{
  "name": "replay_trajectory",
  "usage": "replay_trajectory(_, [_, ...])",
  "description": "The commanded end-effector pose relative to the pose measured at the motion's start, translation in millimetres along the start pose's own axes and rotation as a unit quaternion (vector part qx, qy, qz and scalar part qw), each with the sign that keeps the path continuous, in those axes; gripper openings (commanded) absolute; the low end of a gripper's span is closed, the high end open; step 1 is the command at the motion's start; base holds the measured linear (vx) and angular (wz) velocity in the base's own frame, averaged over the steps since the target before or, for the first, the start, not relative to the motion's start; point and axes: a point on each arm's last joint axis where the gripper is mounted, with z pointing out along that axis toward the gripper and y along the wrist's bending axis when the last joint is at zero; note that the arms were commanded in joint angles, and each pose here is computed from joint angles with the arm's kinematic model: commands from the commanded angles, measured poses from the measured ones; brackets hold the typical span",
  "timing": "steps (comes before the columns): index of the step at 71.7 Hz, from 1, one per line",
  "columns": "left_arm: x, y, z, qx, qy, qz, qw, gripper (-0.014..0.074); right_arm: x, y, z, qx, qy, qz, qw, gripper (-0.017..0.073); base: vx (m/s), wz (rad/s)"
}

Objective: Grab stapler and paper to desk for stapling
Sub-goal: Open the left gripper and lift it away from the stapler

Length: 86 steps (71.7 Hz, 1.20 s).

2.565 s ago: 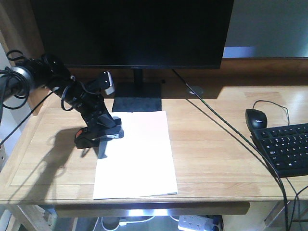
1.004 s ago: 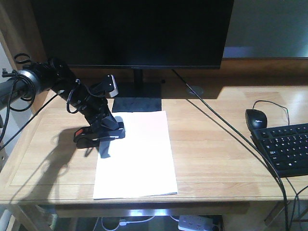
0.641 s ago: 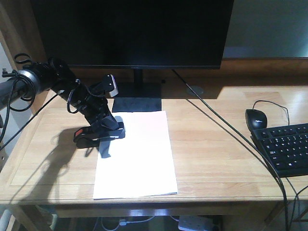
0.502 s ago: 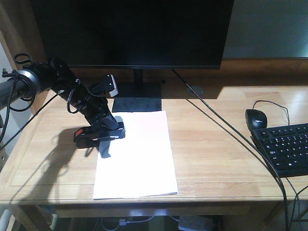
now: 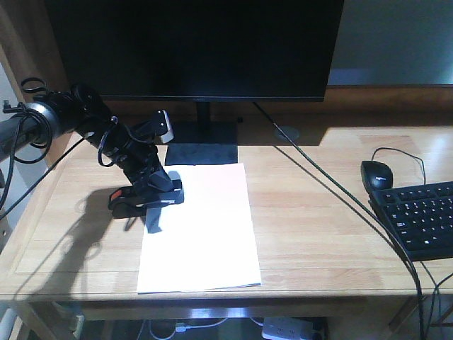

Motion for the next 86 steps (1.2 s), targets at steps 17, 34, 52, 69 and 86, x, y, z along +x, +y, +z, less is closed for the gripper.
replay_trajectory(17, [-15.7, -12.4, -52.3, -0.051, 0.052, 0.018, 0.997, -0.0006, -8.1, -1.1, 0.5, 0.006, -0.009, -0.014, 1.000, 0.0486, 0.00, 0.00])
replay_trajectory(34, [-31.5, -20.3, -105.9, -0.173, 0.054, -0.106, 0.978, -0.0006, -8.1, -1.1, 0.5, 0.006, -0.009, -0.014, 1.000, 0.0486, 0.00, 0.00])
replay_trajectory(52, [-44.0, -37.2, -174.8, -0.329, 0.004, -0.293, 0.898, -0.0006, -8.1, -1.1, 0.5, 0.006, -0.009, -0.014, 1.000, 0.0486, 0.00, 0.00])
replay_trajectory(69, [-61.2, -75.5, -243.7, -0.407, -0.110, -0.393, 0.817, -0.0006, -8.1, -1.1, 0.5, 0.006, -0.009, -0.014, 1.000, 0.0486, 0.00, 0.00])
replay_trajectory(86, [-77.5, -136.9, -311.9, -0.437, -0.216, -0.384, 0.784, -0.0006, -8.1, -1.1, 0.5, 0.006, -0.009, -0.014, 1.000, 0.0486, 0.00, 0.00])
